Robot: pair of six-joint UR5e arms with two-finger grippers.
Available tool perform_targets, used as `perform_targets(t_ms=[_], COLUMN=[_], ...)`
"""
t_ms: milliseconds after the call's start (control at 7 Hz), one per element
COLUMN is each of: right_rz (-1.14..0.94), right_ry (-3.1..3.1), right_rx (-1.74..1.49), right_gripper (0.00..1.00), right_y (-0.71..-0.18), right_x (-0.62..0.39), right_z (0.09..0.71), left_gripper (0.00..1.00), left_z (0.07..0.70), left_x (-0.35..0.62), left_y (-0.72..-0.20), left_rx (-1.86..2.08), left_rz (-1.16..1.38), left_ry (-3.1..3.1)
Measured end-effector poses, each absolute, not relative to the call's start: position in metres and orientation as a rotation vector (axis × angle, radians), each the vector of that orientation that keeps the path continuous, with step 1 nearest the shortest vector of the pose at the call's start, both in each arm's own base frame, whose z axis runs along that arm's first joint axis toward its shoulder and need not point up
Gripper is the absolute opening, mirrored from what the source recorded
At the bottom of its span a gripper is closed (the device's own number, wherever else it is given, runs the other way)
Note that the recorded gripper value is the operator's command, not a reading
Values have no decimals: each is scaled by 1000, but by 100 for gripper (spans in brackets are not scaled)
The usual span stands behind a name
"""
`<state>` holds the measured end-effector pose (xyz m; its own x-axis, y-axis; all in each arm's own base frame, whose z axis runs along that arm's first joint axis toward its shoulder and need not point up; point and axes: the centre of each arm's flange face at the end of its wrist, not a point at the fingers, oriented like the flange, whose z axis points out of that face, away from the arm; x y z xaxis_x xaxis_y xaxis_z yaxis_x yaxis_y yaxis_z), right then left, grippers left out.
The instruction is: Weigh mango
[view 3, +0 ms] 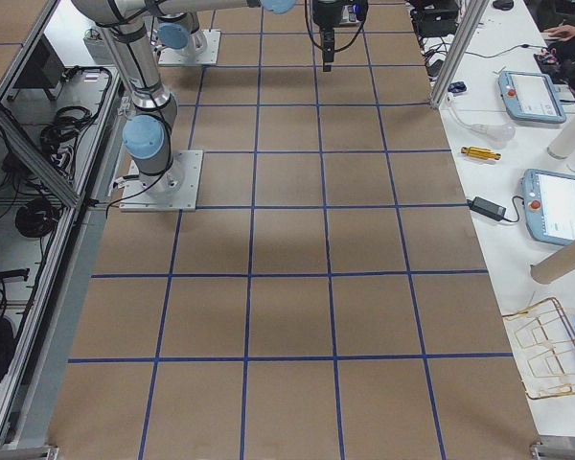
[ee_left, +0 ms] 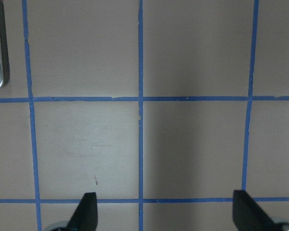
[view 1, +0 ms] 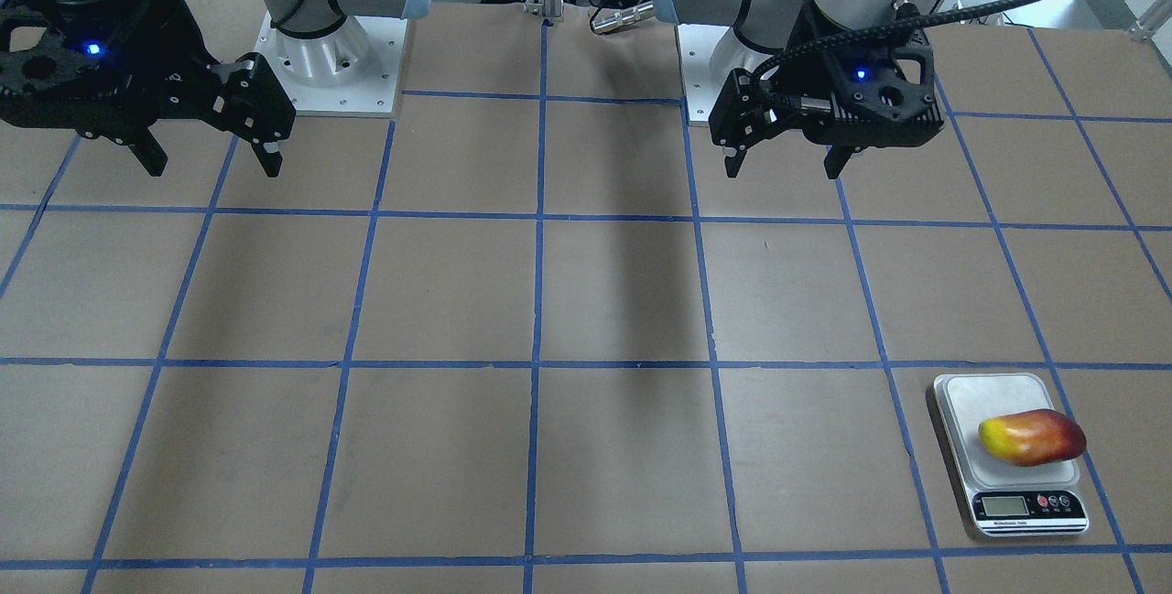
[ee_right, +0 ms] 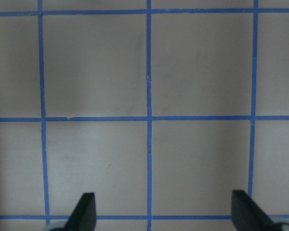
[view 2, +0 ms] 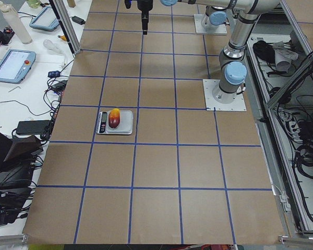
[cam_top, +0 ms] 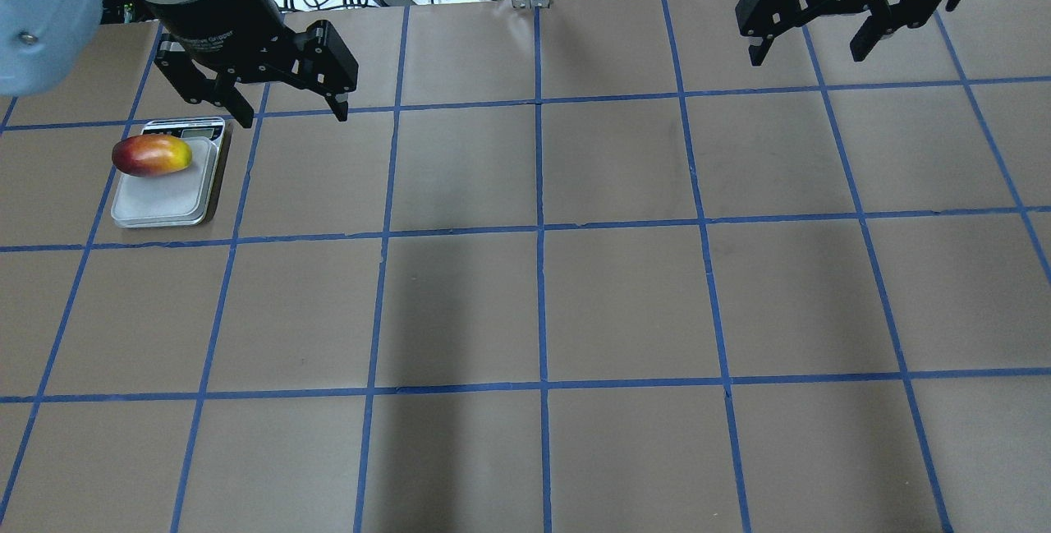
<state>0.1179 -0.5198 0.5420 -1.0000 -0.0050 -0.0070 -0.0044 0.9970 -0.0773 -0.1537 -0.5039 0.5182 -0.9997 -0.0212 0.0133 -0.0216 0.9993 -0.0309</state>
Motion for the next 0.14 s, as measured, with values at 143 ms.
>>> perform_targets(t_ms=[143], right_rz=[-121], right_ry=[3132], right_rx=[-8], right_gripper=[100], right_y=[-520], right_x=[118], right_z=[542], left_gripper=[100], left_z=[518], left_x=[-153], left_y=[-505], left_rx=[28], left_rz=[56], left_ry=[-3128])
